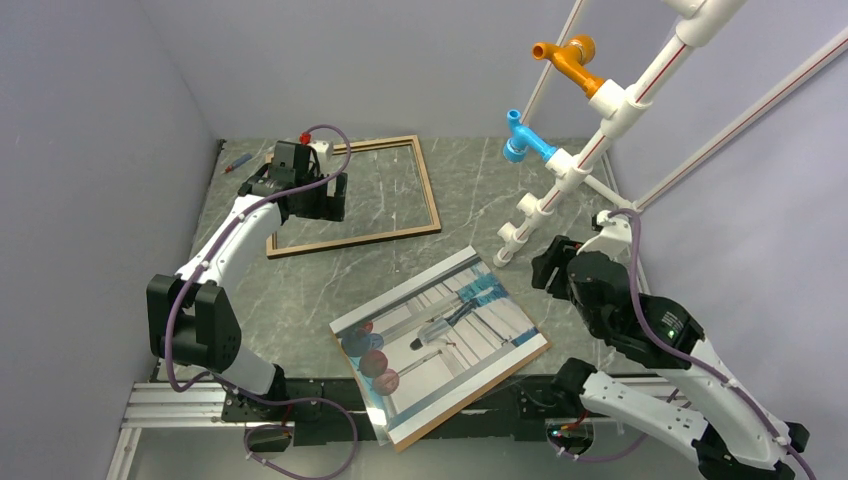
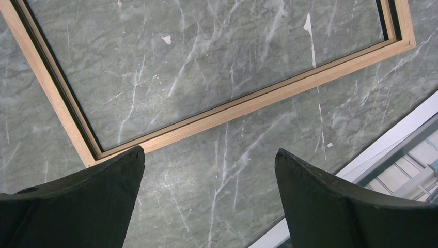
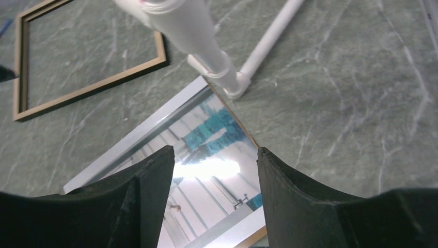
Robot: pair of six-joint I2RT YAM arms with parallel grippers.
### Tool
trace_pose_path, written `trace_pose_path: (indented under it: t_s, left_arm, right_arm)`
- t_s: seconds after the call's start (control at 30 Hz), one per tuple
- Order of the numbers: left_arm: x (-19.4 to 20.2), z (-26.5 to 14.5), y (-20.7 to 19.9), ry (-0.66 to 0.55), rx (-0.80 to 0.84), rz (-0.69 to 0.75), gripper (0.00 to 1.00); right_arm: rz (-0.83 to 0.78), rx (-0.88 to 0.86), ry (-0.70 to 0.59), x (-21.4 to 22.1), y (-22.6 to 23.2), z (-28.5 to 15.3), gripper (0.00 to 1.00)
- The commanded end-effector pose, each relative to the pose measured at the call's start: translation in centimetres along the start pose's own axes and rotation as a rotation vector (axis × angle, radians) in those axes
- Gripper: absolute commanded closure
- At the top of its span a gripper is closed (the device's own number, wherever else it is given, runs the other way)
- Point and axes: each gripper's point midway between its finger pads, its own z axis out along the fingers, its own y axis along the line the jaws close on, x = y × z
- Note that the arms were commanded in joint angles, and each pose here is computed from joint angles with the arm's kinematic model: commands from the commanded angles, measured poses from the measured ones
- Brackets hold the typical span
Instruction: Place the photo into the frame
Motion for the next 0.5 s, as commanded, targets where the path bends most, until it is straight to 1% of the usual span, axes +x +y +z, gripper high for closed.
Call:
trace_pose_path:
  t_s: [0.0,0.13,0.23,0.37,0.47]
  left_arm:
    - [-1.5,-1.0,0.0,-0.054,0.007,0.009,0.01]
    - [-1.5,-1.0,0.0,-0.052,0.006,0.007,0.01]
    - [-1.4,-0.9,0.0,-0.049,0.004,0.006,0.01]
    - [-1.4,-0.9,0.1,-0.047,0.002,0.005,0.01]
    - [-1.4,-0.9,0.0,-0.046,0.003,0.004,0.01]
  right_arm:
    - [0.034,0.179,-0.027,0.2,-2.8,0.5,0.39]
    - [0.089,0.228,-0.085,-0.5,-4.0,0.3,0.42]
    - [0.082,0.233,-0.107,-1.2,-3.5,0.7,0.43]
    - [0.051,0.263,-0.085,-1.5,-3.0,2.1,0.43]
    - [0.059,0.250,-0.073,-2.3,-2.9,3.9,0.43]
